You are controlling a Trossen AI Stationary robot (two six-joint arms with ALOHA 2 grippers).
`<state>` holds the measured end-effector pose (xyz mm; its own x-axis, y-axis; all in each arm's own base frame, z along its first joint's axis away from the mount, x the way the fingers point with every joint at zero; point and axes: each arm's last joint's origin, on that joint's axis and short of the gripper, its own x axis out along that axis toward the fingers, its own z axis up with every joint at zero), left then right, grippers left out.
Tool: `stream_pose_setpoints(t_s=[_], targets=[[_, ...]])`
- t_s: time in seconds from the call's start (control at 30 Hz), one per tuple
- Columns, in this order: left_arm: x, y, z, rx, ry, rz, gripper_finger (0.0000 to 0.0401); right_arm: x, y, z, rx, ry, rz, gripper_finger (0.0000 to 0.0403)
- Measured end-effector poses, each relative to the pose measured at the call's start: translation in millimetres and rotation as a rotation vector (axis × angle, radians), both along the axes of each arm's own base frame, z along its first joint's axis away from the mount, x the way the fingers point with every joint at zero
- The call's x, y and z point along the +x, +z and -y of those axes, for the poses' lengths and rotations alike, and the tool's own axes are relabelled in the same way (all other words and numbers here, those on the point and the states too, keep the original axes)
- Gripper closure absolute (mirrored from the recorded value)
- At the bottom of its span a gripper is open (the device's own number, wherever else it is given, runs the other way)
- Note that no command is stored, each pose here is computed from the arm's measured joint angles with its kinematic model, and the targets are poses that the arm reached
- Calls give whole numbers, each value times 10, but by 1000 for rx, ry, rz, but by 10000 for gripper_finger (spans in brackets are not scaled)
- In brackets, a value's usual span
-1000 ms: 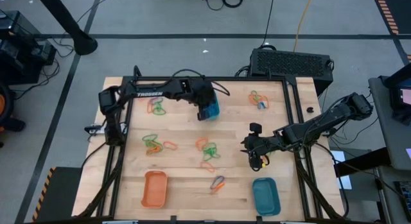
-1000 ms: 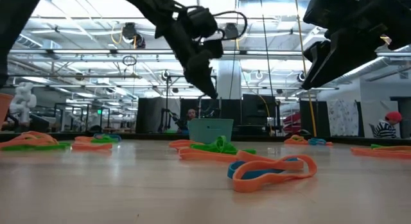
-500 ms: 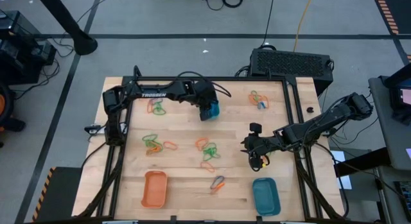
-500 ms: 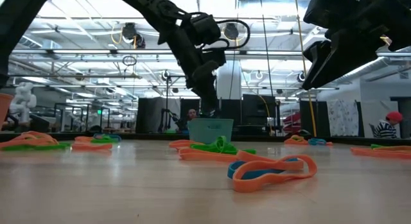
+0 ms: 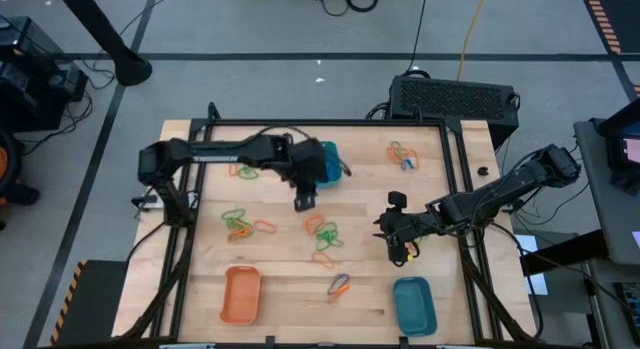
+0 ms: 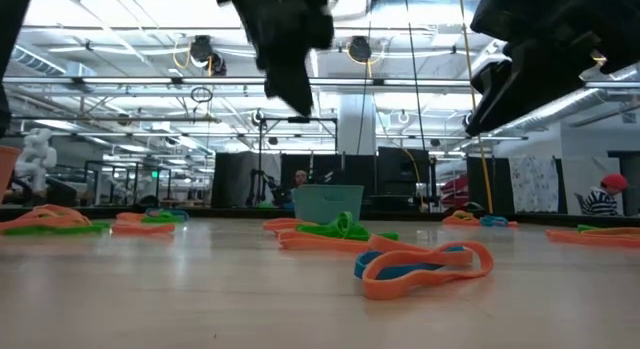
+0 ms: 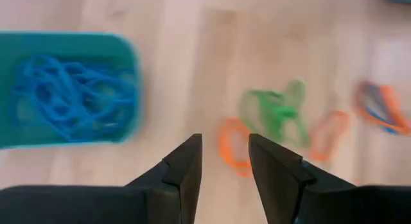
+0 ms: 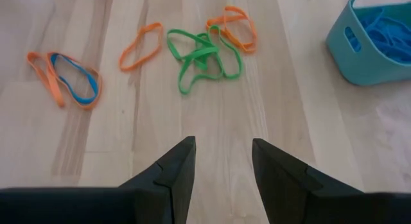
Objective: Sort rubber bands into baskets
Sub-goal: Put the blue rubber band into the top blue bin
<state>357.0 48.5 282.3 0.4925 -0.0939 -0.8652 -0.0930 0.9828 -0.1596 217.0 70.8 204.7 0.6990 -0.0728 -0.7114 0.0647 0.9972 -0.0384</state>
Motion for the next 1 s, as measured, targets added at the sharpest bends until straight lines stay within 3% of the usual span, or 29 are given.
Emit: stream_pose_setpoints(t_s=[0.13, 0.23, 0.37, 0.53, 0.67, 0.9, 1.0], targets=[[36, 168, 558, -34, -79, 110, 265, 9, 8, -4, 0, 4, 11, 257], [90, 139, 1011, 19, -152, 160, 265, 10, 9, -4, 1, 6, 12, 257], [204, -87, 1517, 111, -247, 194, 265, 10, 9, -5, 3, 5, 12, 257], [429, -438, 1986, 138, -385, 309, 265, 16, 15, -7, 17, -5, 22, 257], [516, -681, 2110, 181, -441, 313, 265, 22, 21, -10, 24, -8, 31, 257], [645, -1072, 2065, 70, -245, 211, 265, 26, 25, -11, 49, -29, 38, 257], [645, -1234, 2092, 71, -249, 158, 265, 29, 28, -12, 50, -29, 42, 257]])
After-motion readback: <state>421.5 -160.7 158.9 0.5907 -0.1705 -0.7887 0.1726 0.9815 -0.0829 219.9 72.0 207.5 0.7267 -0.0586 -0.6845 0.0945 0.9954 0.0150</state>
